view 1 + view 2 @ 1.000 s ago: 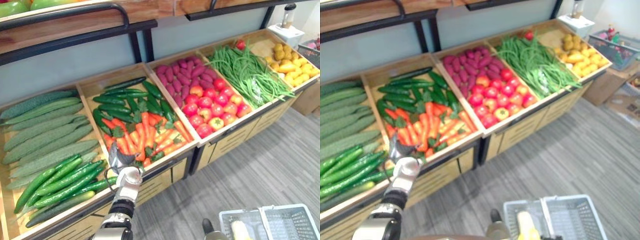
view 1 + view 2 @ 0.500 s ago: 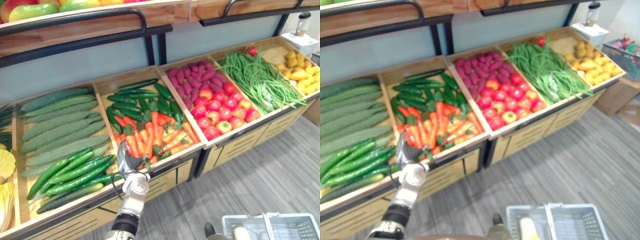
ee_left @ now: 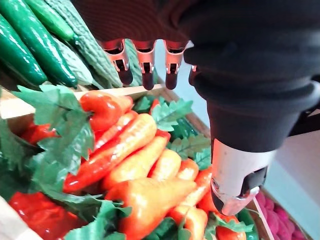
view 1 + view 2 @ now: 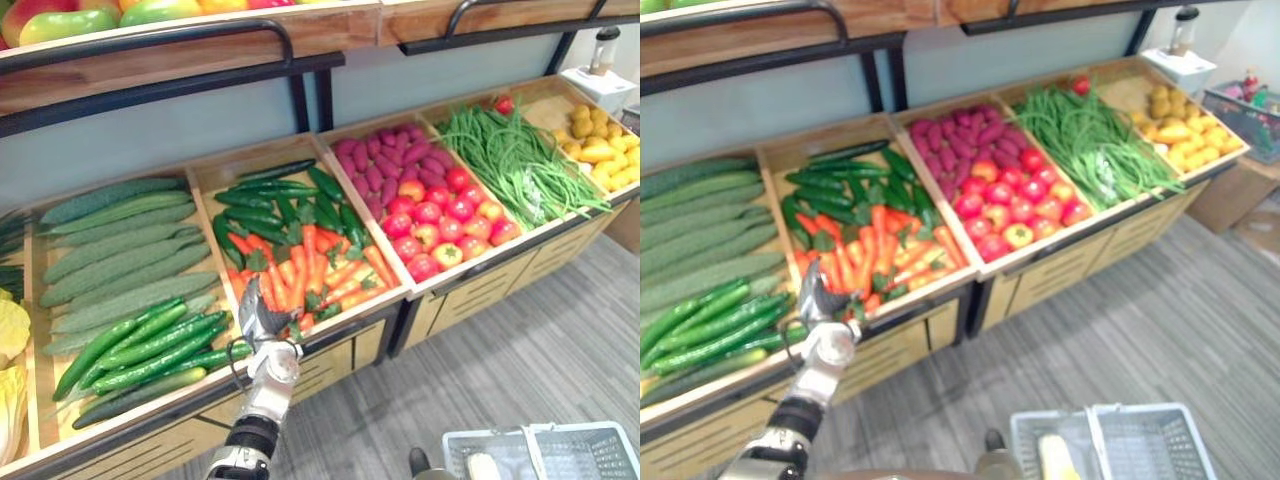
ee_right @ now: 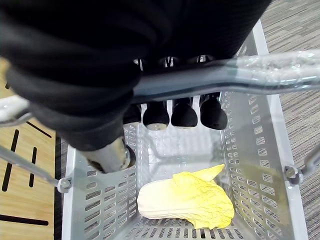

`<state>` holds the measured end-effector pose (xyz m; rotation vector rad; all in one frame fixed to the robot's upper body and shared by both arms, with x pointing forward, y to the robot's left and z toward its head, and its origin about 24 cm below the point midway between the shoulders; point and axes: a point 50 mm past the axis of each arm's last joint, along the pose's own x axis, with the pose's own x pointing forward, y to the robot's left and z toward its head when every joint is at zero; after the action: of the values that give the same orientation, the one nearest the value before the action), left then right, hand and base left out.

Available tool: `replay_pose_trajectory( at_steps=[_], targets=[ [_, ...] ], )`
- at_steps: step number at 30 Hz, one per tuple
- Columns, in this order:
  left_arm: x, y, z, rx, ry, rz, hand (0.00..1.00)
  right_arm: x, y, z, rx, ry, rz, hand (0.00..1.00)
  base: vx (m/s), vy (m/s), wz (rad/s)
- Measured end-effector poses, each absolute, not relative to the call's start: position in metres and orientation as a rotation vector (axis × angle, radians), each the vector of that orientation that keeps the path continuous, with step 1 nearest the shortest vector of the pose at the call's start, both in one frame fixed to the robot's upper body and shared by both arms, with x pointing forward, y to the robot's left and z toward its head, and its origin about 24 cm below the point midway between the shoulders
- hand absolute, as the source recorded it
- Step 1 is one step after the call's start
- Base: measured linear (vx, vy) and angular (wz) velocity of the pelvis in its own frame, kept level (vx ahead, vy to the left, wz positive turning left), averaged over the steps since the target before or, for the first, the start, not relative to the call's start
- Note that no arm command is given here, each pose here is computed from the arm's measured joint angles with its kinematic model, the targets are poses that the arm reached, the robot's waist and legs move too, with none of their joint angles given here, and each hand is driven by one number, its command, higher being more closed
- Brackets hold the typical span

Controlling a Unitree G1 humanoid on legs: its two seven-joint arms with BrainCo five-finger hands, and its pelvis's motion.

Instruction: Pick vegetable in the basket

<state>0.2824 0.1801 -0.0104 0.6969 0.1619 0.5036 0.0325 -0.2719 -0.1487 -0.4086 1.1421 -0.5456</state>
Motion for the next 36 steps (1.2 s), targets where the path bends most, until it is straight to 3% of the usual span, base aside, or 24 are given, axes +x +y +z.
replay_pose_trajectory(
  at_steps=[9, 17, 26, 27, 36],
  targets=[
    [0.286, 0.181, -0.014, 0.692, 0.191, 0.505, 0.0, 0.04, -0.271, -0.148, -0.405, 1.122, -0.541, 1.0, 0.01, -0.016, -0.18],
    [0.275, 0.202, -0.039, 0.686, 0.358, 0.558, 0.0, 0.049, -0.27, -0.147, -0.422, 1.094, -0.516, 1.0, -0.02, -0.016, -0.12],
    [0.285, 0.233, -0.032, 0.678, 0.432, 0.661, 0.0, 0.063, -0.282, -0.139, -0.485, 1.032, -0.487, 1.0, 0.01, -0.039, -0.21],
    [0.285, 0.234, -0.032, 0.682, 0.435, 0.662, 1.0, 0.064, -0.282, -0.138, -0.492, 1.028, -0.481, 1.0, 0.01, -0.045, -0.1],
    [0.288, 0.261, -0.02, 0.728, 0.442, 0.719, 1.0, 0.077, -0.285, -0.132, -0.537, 0.968, -0.413, 1.0, 0.0, -0.023, -0.07]
  ],
)
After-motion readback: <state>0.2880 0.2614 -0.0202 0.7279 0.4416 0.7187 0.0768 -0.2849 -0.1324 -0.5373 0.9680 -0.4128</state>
